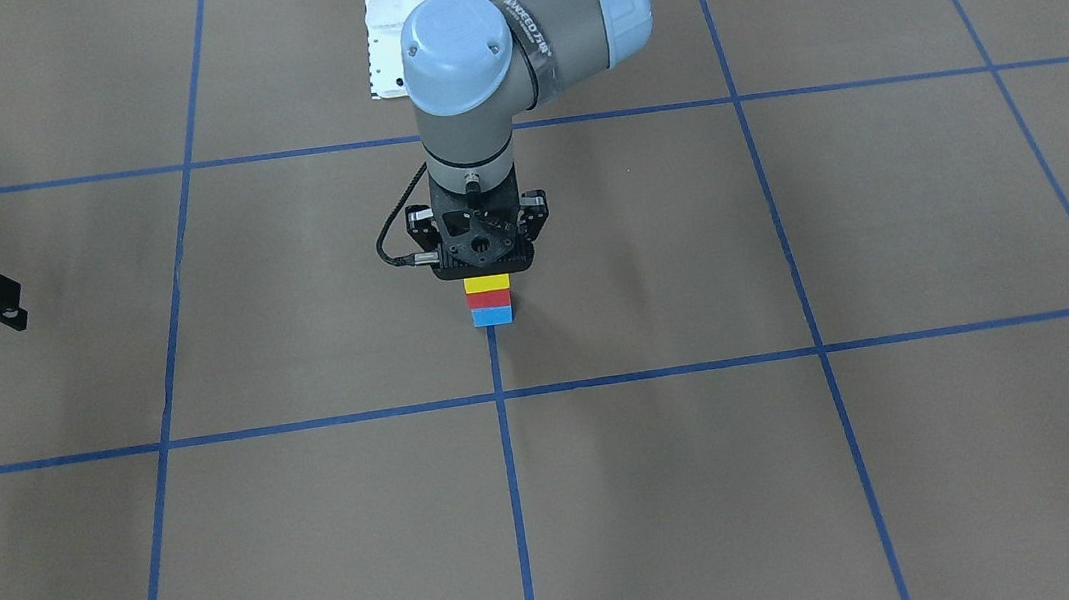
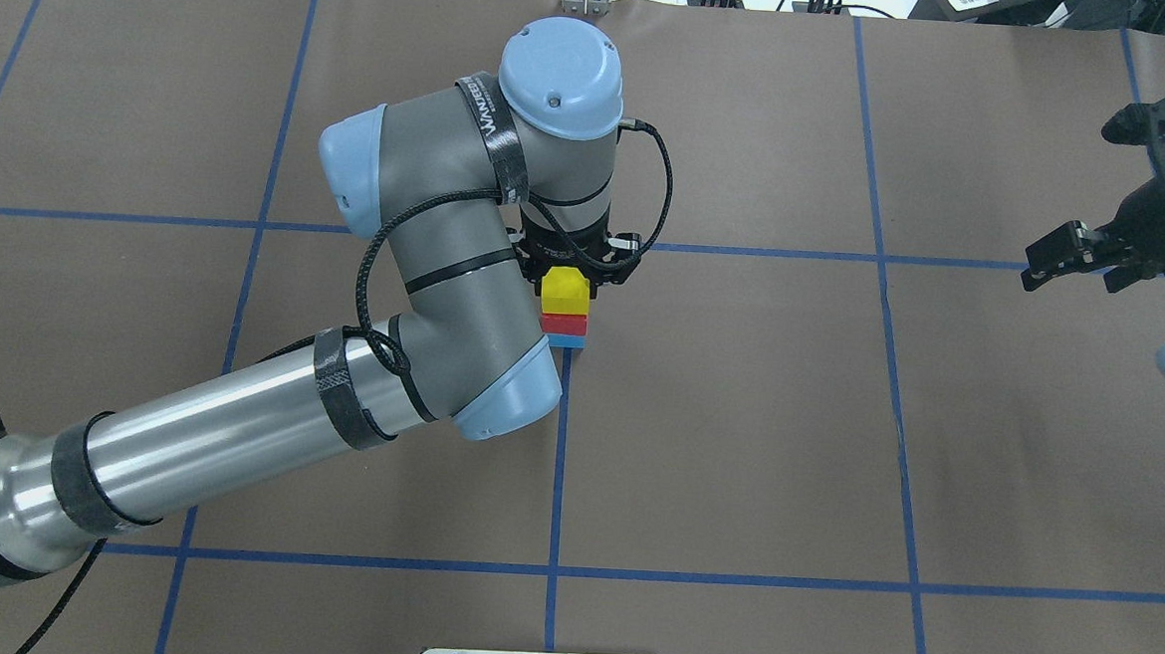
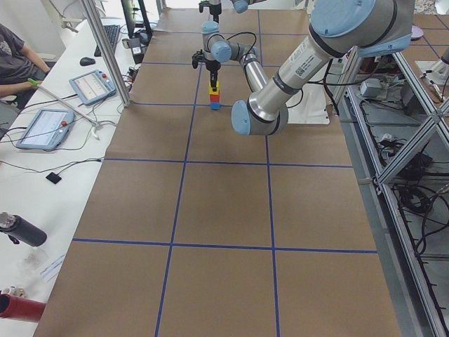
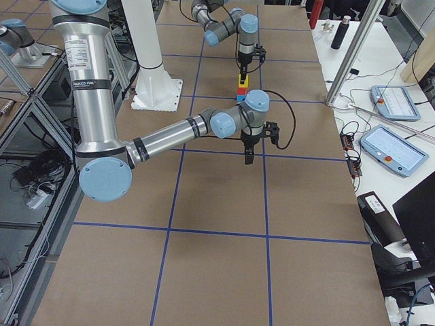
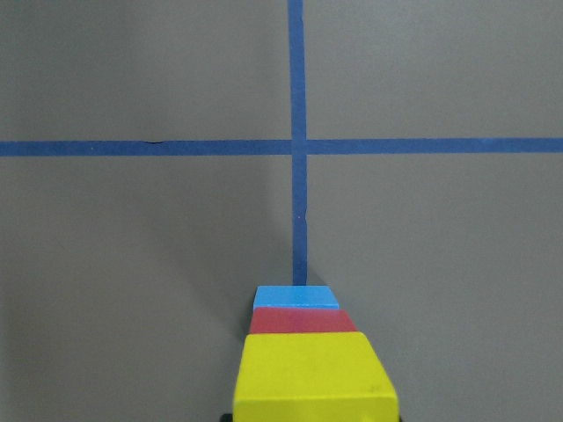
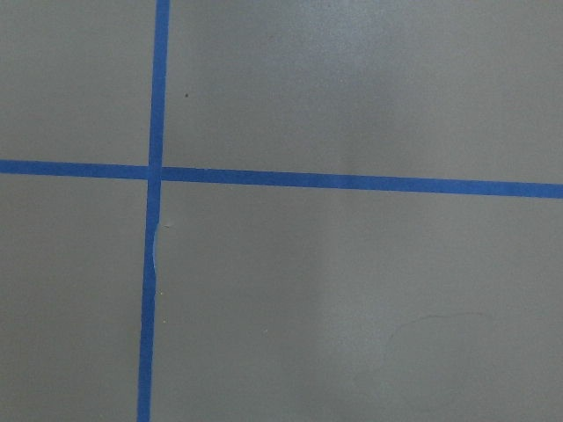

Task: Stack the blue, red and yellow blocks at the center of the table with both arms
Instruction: 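Lower the yellow cube onto the red cube and open the left gripper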

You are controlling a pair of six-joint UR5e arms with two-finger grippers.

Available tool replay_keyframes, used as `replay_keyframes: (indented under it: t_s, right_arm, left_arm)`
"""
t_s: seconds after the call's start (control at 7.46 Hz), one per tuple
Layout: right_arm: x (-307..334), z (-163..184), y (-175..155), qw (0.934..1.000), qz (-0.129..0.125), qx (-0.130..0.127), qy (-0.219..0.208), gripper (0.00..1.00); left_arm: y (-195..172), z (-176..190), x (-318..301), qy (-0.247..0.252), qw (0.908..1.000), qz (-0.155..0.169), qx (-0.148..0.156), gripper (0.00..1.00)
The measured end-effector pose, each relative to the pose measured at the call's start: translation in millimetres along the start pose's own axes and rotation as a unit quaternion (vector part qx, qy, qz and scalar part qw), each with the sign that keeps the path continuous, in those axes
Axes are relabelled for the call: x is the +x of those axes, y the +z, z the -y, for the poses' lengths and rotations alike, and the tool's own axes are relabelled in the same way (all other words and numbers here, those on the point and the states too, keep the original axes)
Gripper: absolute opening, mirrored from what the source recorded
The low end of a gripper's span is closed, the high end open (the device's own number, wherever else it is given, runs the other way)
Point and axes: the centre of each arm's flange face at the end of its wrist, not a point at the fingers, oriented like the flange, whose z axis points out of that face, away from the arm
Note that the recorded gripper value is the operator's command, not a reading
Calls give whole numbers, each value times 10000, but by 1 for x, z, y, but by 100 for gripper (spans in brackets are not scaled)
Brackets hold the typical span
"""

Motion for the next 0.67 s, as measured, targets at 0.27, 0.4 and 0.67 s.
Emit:
replay_keyframes:
  t_s: [0.27, 0.4, 0.67]
  right_arm:
    - [0, 0, 0, 10000, 2, 2, -3, 100]
    - [0, 0, 0, 10000, 1, 2, -2, 100]
    - [0, 0, 0, 10000, 1, 4, -4, 100]
  left_arm:
    - [1, 0, 0, -1, 10000, 6, 3, 96]
    - [1, 0, 0, 1, 10000, 3, 4, 99]
    - [1, 0, 1, 2, 10000, 0, 3, 99]
